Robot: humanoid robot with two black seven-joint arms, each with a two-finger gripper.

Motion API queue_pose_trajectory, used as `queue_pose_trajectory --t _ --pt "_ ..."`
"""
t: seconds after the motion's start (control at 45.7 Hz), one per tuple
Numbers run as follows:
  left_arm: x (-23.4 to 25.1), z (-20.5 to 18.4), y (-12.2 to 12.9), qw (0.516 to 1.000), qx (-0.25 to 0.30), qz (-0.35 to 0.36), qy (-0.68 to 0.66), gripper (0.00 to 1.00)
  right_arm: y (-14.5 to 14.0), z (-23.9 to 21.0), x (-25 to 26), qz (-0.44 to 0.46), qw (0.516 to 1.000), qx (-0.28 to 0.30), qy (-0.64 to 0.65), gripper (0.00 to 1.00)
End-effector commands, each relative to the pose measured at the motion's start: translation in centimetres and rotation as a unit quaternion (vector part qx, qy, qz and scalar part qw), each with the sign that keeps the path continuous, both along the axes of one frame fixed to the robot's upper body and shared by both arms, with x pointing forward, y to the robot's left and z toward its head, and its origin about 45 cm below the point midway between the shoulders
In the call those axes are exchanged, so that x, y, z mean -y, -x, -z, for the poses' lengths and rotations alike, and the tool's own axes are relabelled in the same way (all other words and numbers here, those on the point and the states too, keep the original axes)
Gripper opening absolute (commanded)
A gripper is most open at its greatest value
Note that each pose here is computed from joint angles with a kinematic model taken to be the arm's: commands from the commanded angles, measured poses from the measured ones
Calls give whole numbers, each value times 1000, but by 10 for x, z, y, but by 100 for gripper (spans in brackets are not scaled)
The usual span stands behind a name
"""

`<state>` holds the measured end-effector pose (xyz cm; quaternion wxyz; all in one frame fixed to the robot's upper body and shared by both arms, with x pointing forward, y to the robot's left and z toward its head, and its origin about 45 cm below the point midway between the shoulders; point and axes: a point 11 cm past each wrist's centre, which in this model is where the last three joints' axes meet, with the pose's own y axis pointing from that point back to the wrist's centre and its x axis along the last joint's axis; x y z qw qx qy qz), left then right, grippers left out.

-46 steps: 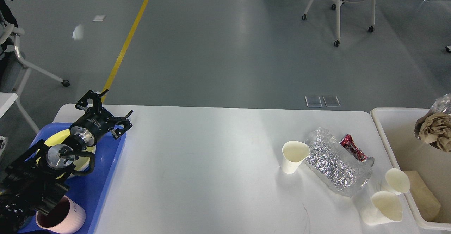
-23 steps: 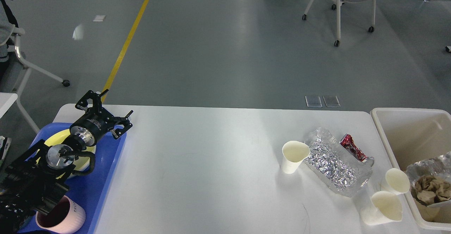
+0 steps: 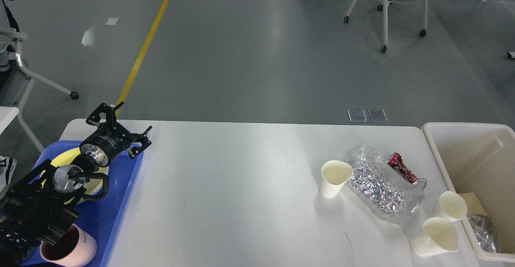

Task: Tidy desktop
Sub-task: 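Raise the right gripper out of the bin and swing back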

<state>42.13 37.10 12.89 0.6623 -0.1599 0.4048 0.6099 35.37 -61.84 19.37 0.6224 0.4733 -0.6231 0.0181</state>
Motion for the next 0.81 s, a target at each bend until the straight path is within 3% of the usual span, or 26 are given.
queue_pose_trajectory --t 0.0,0.263,0.394,0.525,0.657,0.788 --pt "0 0 0 1000 0 0 0 100 -48 -26 -38 -47 998 22 -27 100" --pt "0 0 0 1000 0 0 0 100 -136 -106 -147 -196 977 5 -82 100" --pt "0 0 0 1000 0 0 0 100 -155 -131 -213 -268 955 -23 -126 100" --pt "0 0 0 1000 0 0 0 100 -131 -144 -283 -349 916 -111 -163 100" --pt "0 0 0 1000 0 0 0 100 -78 -144 -353 -426 861 -201 -194 100" --pt "0 0 0 1000 0 0 0 100 -23 -128 -390 -464 812 -283 -211 100"
